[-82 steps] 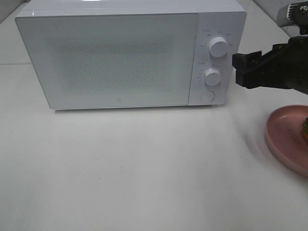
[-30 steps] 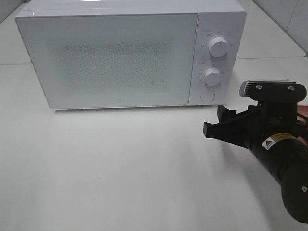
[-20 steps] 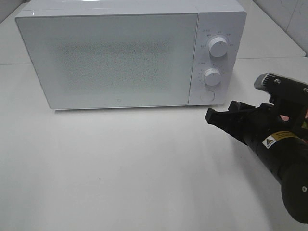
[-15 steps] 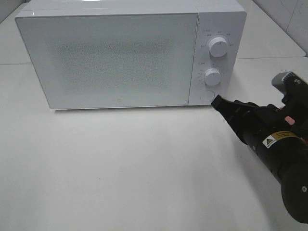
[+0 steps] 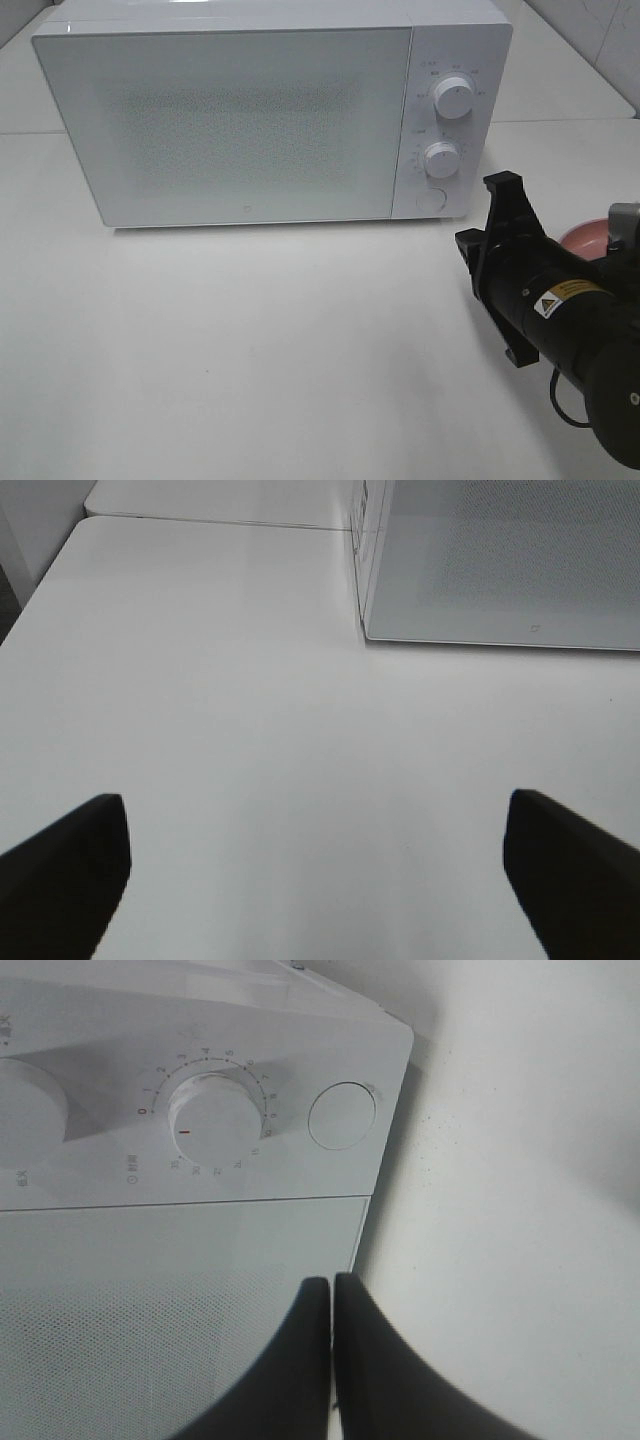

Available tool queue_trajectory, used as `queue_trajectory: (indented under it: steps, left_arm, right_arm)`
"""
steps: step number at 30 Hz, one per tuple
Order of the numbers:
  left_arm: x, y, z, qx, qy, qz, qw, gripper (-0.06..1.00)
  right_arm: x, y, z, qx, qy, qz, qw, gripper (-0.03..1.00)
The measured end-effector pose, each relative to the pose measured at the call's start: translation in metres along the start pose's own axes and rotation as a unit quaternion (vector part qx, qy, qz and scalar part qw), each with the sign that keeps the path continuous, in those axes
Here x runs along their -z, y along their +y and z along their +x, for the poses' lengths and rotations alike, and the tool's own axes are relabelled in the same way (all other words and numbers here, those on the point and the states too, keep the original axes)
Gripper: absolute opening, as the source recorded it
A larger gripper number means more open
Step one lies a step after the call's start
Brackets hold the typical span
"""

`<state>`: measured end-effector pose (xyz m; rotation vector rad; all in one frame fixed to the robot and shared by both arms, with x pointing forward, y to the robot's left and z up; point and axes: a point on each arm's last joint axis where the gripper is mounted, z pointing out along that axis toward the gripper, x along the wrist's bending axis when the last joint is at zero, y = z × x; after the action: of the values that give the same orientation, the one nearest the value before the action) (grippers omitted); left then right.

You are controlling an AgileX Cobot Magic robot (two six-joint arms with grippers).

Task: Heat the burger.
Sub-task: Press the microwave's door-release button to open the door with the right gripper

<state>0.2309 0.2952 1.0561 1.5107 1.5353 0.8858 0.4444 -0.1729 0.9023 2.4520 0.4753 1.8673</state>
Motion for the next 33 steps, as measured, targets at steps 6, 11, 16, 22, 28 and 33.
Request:
queue_trajectory:
  steps: [6,11,16,22,28,33]
  left_arm:
    - [0.0,0.0,0.0,0.0,0.0,0.0,1.0,0.93]
    - [0.0,0.0,0.0,0.0,0.0,0.0,1.0,0.93]
    - [0.0,0.0,0.0,0.0,0.0,0.0,1.0,0.93]
    - [0.0,0.0,0.0,0.0,0.0,0.0,1.0,0.93]
    - [0.0,0.0,0.0,0.0,0.0,0.0,1.0,0.93]
    - [0.0,0.0,0.0,0.0,0.0,0.0,1.0,0.93]
  right_arm:
    - [-0.001,0.0,0.0,-0.013,-0.002,0.003,1.0,0.0]
    - [-0.011,0.002,0.006,-0.016,0.0,0.01,1.0,0.0]
    - [-0.021,0.006,0.007,-0.012,0.004,0.013,1.0,0.0]
    - [-0.032,0.004,0.002,-0.019,-0.005,0.018,1.0,0.0]
    - [-0.049,0.005,-0.002,-0.024,-0.011,0.014,1.0,0.0]
    - [-0.063,0.011,-0.004,-0.035,-0.02,0.008,0.999,0.0]
